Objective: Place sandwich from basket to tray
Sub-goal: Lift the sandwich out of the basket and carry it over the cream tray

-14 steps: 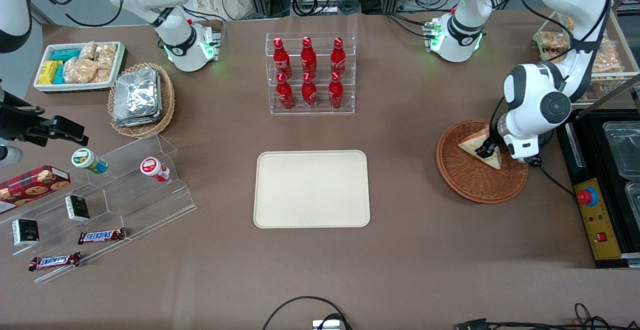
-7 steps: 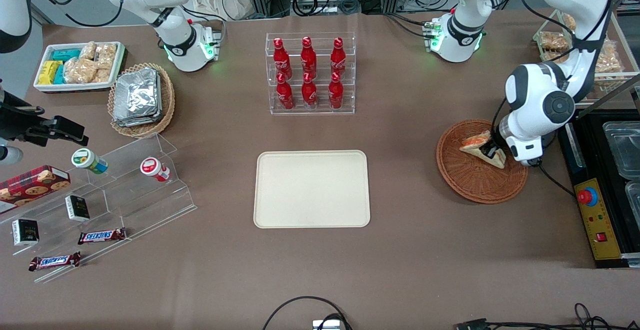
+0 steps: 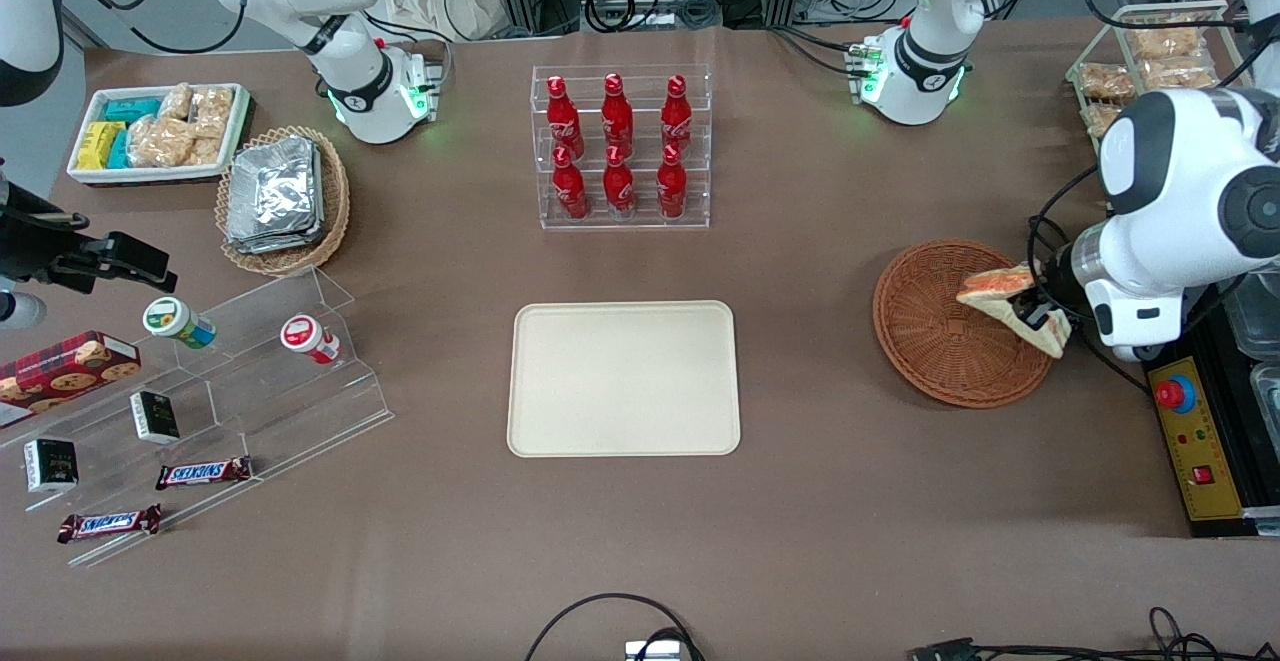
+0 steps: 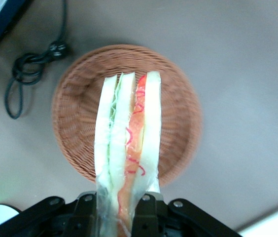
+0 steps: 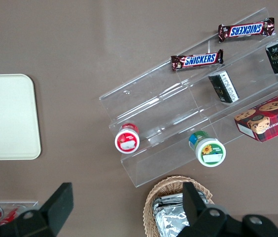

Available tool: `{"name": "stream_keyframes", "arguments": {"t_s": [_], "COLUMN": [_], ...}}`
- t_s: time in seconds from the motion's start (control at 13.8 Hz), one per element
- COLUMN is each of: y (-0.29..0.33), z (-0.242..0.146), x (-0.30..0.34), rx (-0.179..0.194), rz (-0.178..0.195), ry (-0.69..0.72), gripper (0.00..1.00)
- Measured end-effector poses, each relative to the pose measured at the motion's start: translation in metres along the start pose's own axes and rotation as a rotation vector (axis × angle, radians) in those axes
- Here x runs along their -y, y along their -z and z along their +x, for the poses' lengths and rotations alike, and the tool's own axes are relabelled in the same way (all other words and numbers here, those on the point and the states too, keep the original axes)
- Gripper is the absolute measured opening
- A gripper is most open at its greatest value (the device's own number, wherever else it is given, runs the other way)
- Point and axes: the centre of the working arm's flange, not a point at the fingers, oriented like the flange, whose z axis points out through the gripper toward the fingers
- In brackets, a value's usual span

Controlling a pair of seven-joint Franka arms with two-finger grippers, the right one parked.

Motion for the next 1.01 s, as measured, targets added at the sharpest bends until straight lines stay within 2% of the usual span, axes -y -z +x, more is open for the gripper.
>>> {"name": "stream_keyframes", "arguments": {"t_s": [0.14,0.36,0.51,0.8,0.87,1.01], "y": [0.012,-0.026,-0.068,-0.138,-0.153,-0.179], "z": [-0.037,-0.113,-0.15,-0.19,-0.204,-0.232], "x": [-0.055,-0.151,-0.202,-0.259,-0.267,-0.275], "rx": [-0.01,0.006,0.019,-0.01,-0.009,0.004], "rz": [-0.031,-0.01,-0.001,-0.07,-0.071,-0.045], "ry": [-0.105,-0.363,-0.484,-0.598,-0.62,-0.661], "gripper": [0.2,0.2,0.2,0.2,0.2,0.2]}}
